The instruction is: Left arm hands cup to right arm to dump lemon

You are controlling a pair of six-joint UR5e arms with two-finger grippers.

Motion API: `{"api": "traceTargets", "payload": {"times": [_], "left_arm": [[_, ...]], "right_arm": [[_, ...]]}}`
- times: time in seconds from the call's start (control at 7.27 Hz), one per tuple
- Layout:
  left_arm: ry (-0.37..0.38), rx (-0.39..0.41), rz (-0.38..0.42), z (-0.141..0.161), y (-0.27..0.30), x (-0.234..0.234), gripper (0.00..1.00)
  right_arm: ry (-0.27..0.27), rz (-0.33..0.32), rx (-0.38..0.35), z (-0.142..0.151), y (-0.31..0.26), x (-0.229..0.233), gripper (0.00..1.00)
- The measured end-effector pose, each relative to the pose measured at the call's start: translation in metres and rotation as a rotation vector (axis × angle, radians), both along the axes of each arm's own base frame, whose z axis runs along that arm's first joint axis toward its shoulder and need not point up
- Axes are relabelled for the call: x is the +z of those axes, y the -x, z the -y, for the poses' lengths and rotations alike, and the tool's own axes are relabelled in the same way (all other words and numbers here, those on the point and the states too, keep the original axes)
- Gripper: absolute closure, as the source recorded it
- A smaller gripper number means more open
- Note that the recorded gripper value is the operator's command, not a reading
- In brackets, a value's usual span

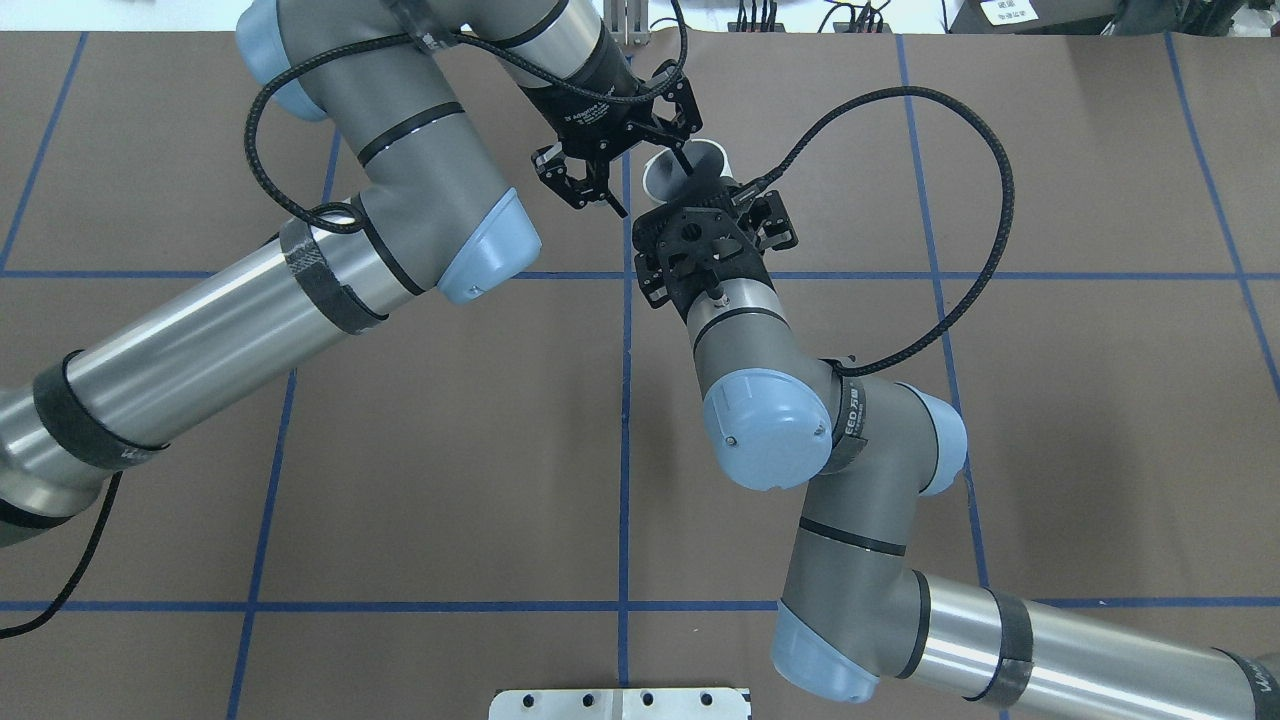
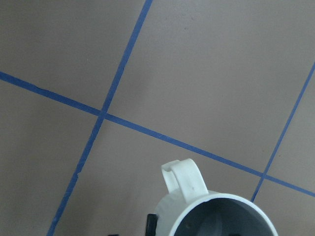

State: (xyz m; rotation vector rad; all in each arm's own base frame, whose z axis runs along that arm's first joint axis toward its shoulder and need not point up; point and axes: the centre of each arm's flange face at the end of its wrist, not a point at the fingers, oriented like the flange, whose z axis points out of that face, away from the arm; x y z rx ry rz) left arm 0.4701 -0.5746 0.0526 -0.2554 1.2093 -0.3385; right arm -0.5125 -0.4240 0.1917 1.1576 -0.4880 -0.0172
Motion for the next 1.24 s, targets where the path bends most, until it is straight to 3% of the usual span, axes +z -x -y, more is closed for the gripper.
{"api": "traceTargets", "payload": {"times": [0.55,0.69,0.83,0.96,1.24], "left_arm": [[0.004,0.015,0.004,-0.0064,-0.0091,0.0026,0.65],[0.004,0.015,0.004,-0.0064,-0.0095,0.003,1.0],[0.006,0.015,0.006,-0.0064,-0.0098,0.0032,1.0],[0.012,0.015,0.008,-0.0061,-0.01,0.0042,1.0],[0.027,0.022,0.008,-0.001,-0.005,0.0064,1.0]], "right_arm": [[0.0,0.0,0.0,0.0,0.0,-0.0001,1.0],[0.0,0.0,0.0,0.0,0.0,-0.0001,1.0],[0.0,0.0,0.0,0.0,0.0,-0.0001,0.71],[0.0,0.001,0.0,-0.0001,-0.0001,-0.0002,0.01],[0.003,-0.014,-0.003,-0.0007,0.0026,0.0073,0.0]]}}
